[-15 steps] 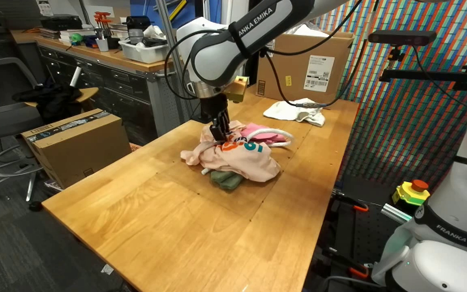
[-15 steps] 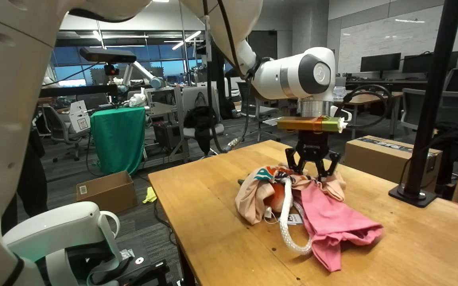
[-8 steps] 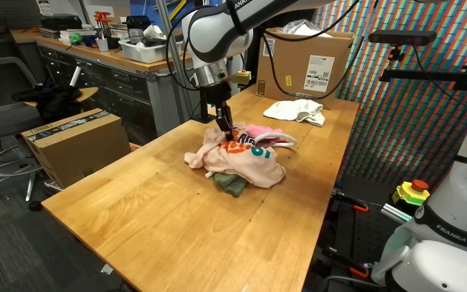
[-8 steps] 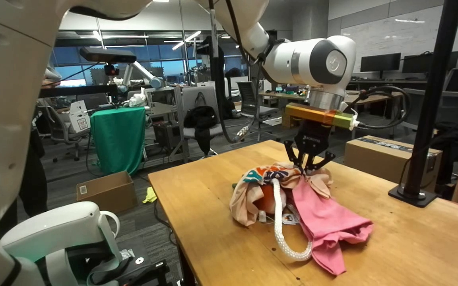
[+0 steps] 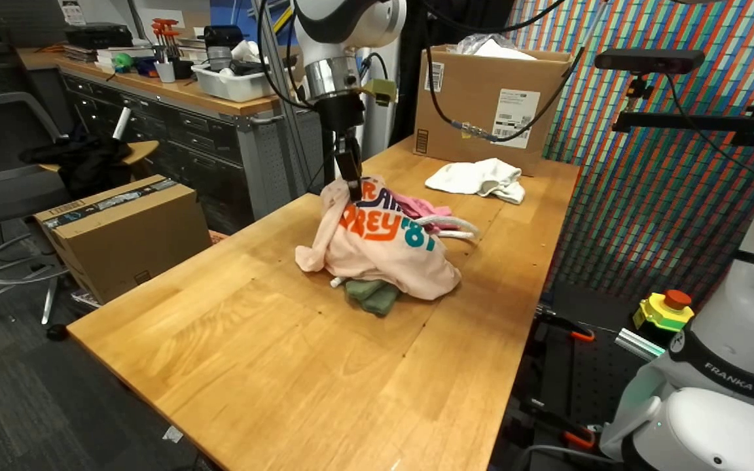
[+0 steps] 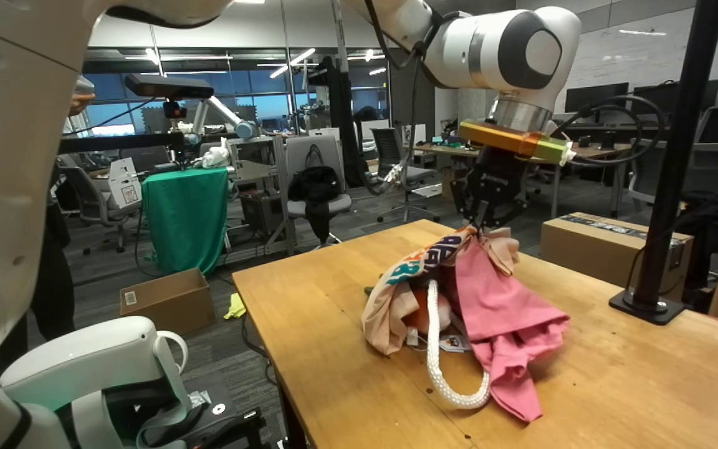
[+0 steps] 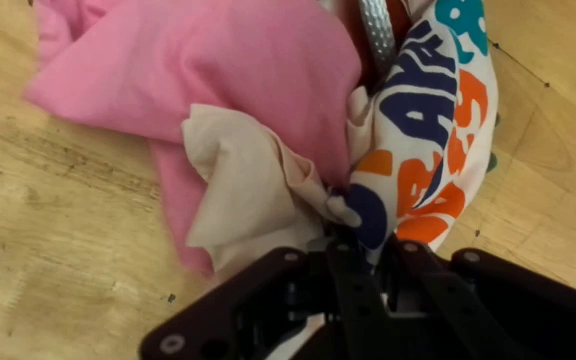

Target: Separate the clothes, rope and plush toy on the table

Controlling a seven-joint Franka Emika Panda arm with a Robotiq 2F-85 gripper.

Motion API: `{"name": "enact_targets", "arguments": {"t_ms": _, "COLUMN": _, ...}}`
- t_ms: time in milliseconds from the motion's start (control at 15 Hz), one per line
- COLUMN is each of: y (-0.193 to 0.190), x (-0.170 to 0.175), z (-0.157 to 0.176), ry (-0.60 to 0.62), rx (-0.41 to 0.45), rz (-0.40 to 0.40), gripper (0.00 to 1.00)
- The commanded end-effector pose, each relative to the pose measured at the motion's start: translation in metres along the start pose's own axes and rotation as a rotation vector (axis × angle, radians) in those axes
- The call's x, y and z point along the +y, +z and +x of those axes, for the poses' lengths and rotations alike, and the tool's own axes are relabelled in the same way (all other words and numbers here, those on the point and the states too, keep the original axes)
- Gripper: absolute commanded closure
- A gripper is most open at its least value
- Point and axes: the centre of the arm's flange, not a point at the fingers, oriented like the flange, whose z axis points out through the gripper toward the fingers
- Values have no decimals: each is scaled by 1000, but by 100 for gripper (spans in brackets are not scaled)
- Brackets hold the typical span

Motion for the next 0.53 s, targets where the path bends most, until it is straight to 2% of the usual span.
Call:
{"name": "enact_targets", "arguments": {"t_ms": 0, "y": -55, "x": -16, "z": 1, "ry": -12, "rx": 58, "rz": -11, "gripper": 93}}
{"name": "enact_targets", "arguments": {"t_ms": 267, "y": -116, "x": -33, "z": -18, "ry": 10, "rx": 126, "rz": -63, "gripper": 93}}
{"name": "enact_targets", "arguments": {"t_ms": 467, "y": -164, "x": -50, "z": -40, "ry": 56, "rx": 219, "rz": -124, "gripper": 93}}
